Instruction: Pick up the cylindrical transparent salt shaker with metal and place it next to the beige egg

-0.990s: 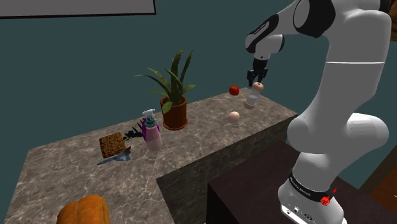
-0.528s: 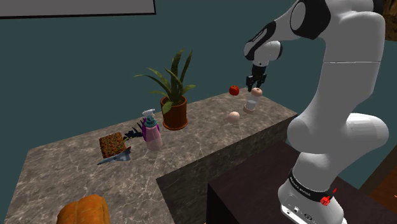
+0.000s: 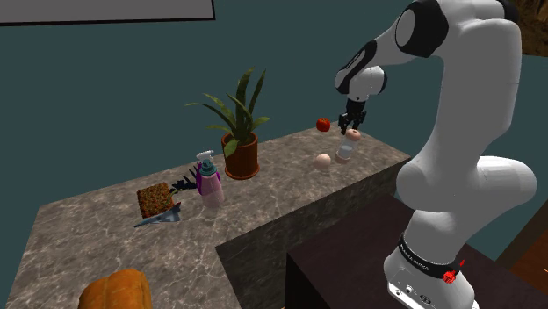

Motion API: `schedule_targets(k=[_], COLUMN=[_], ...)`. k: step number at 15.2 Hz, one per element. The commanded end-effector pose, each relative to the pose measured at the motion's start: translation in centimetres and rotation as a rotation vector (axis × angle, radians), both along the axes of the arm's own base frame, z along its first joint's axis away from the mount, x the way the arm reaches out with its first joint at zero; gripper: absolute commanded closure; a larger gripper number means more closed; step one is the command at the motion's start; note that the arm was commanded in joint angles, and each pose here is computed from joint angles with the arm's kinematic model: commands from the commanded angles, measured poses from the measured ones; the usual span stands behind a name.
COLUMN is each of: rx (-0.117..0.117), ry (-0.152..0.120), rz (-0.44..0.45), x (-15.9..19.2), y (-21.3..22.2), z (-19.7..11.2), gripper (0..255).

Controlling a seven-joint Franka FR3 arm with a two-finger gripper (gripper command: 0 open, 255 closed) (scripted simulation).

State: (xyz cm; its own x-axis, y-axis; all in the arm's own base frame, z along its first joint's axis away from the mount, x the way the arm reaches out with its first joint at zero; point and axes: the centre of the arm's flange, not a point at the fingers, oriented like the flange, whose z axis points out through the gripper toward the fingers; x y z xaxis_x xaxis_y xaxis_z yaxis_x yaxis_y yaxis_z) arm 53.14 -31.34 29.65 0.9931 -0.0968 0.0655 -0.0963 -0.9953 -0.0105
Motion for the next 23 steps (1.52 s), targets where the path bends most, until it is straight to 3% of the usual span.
schedule_targets(k=[1, 15, 22, 23], rx=[0.000, 0.000, 0.000, 0.000], ry=[-0.001, -0.001, -0.001, -0.001], rz=[0.000, 0.000, 0.000, 0.000], x=[0.1, 0.1, 0.1, 0.1], y=[0.1, 0.1, 0.1, 0.1], z=[-1.0, -8.2, -8.2, -8.2], gripper=[255, 255, 255, 0])
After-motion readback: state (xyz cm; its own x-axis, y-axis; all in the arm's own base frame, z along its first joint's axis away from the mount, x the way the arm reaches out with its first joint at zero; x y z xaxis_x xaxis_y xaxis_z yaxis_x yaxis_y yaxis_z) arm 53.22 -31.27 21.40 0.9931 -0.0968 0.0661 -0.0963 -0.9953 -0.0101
